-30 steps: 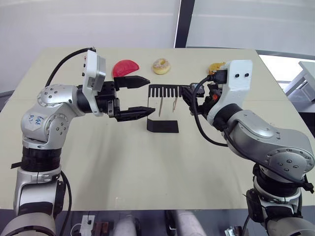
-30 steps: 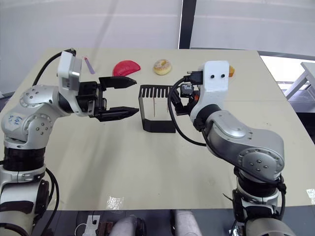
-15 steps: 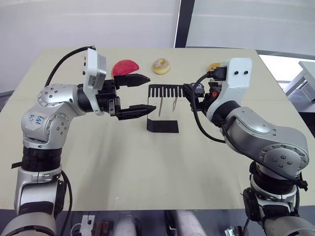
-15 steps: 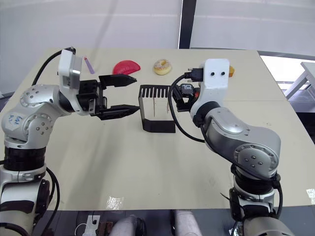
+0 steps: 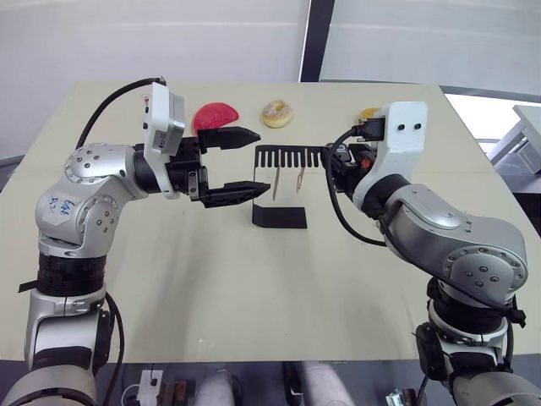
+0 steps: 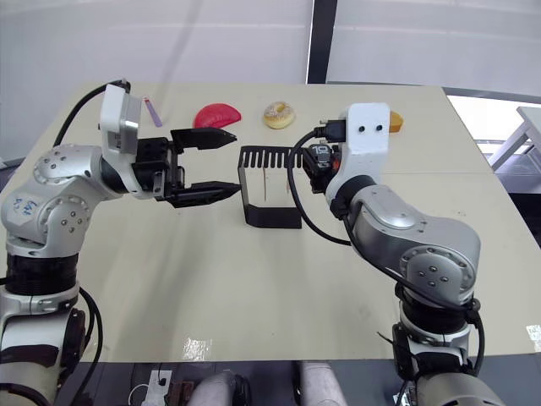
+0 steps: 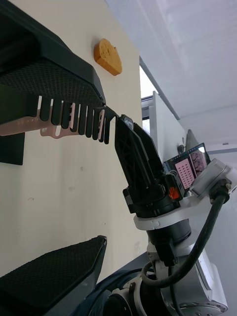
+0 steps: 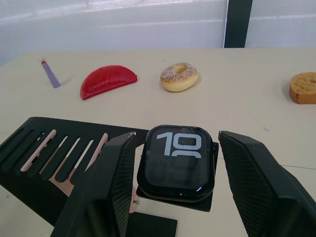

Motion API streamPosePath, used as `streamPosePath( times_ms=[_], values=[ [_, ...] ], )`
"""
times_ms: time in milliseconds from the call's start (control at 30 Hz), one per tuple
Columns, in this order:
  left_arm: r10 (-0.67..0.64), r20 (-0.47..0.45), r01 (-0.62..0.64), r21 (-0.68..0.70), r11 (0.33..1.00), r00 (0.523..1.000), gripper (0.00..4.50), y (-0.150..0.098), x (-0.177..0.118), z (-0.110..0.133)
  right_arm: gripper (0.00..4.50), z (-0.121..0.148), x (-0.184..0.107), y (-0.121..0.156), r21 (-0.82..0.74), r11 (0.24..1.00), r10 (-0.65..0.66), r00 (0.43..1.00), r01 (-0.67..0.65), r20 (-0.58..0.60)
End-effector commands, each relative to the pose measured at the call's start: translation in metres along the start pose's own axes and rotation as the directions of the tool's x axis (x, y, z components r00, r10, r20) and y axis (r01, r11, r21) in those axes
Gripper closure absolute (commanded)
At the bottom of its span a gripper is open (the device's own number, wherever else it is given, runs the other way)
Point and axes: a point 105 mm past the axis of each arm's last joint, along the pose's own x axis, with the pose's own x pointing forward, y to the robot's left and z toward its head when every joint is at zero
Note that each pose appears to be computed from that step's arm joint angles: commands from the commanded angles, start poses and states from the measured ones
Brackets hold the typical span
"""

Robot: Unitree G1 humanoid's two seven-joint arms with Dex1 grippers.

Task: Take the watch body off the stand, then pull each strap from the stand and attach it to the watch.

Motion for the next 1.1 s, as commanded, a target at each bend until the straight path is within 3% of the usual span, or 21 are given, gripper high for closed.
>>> streamPosePath(
  times_ms=[33,500,633,900,1100],
  values=[
    [0.003,0.022,-0.004,0.050,0.999,1.000,0.00,-0.001,-0.001,0.013,1.68,0.010,-0.002,0.004,-0.020,1.000,0.025,0.999,-0.024,0.039],
    [0.017,0.023,-0.018,0.052,0.998,1.000,0.00,0.001,-0.002,0.013,1.68,0.010,0.000,0.006,-0.024,0.999,0.037,0.999,-0.036,0.038],
    [0.018,0.025,-0.019,0.052,0.998,1.000,0.00,0.001,-0.002,0.013,2.91,0.013,-0.001,0.006,-0.033,0.999,0.042,0.998,-0.040,0.048],
    [0.014,0.033,-0.016,0.050,0.999,0.999,0.00,0.001,-0.002,0.014,2.90,0.015,-0.004,0.004,-0.046,0.998,0.045,0.998,-0.043,0.050],
    [-0.028,0.053,0.026,0.031,0.999,0.998,0.00,-0.005,0.003,0.018,2.90,0.037,-0.019,0.006,-0.063,0.991,0.129,0.982,-0.122,0.136]
  ],
)
